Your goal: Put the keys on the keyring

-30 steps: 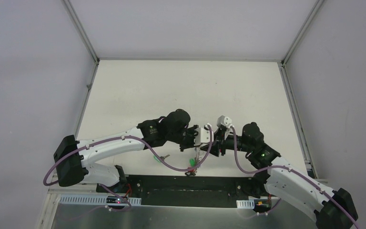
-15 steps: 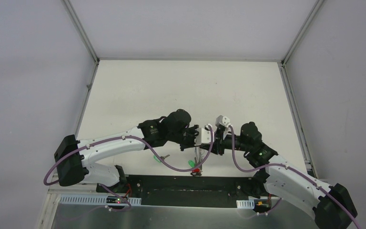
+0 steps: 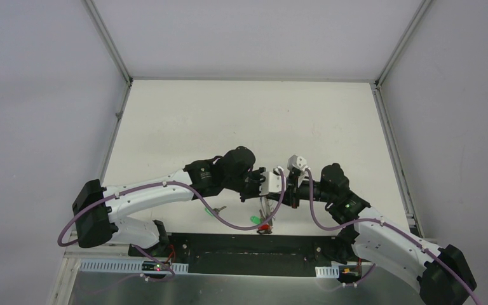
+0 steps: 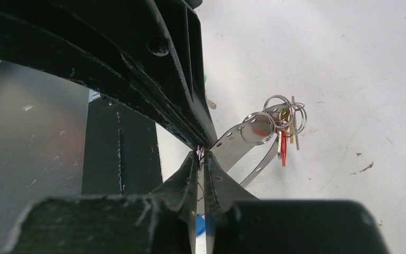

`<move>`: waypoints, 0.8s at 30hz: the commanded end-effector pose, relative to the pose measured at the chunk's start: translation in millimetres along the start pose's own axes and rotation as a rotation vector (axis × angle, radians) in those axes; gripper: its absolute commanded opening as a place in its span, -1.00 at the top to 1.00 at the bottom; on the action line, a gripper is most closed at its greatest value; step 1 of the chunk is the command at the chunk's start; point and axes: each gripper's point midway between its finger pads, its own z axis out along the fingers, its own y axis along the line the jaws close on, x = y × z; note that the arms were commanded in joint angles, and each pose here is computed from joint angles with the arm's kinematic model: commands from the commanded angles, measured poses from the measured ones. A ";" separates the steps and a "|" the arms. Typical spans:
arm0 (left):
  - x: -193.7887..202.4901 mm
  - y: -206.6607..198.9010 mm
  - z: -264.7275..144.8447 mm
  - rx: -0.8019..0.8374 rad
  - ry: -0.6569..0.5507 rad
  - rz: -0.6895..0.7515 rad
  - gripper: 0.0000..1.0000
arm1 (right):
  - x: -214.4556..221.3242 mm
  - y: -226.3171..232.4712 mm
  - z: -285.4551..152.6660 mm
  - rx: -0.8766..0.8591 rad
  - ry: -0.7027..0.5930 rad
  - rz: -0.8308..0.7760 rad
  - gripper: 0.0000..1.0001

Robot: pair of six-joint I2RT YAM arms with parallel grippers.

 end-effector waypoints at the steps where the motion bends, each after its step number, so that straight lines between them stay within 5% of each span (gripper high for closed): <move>1: -17.6 0.6 -1.6 0.001 -0.040 0.036 1.00 | -9.3 6.4 3.5 -0.049 -0.025 -0.037 1.00; 9: -17.1 0.6 -6.7 -0.016 -0.042 0.018 0.97 | -11.1 8.7 3.6 -0.062 -0.029 -0.040 1.00; 16: -18.5 0.0 -18.9 -0.053 -0.064 -0.055 0.27 | -12.9 9.3 -0.4 -0.047 -0.050 -0.058 1.00; 24: -42.1 5.7 -36.5 -0.083 -0.255 -0.177 -0.17 | -11.5 10.3 -1.2 -0.050 -0.047 -0.058 1.00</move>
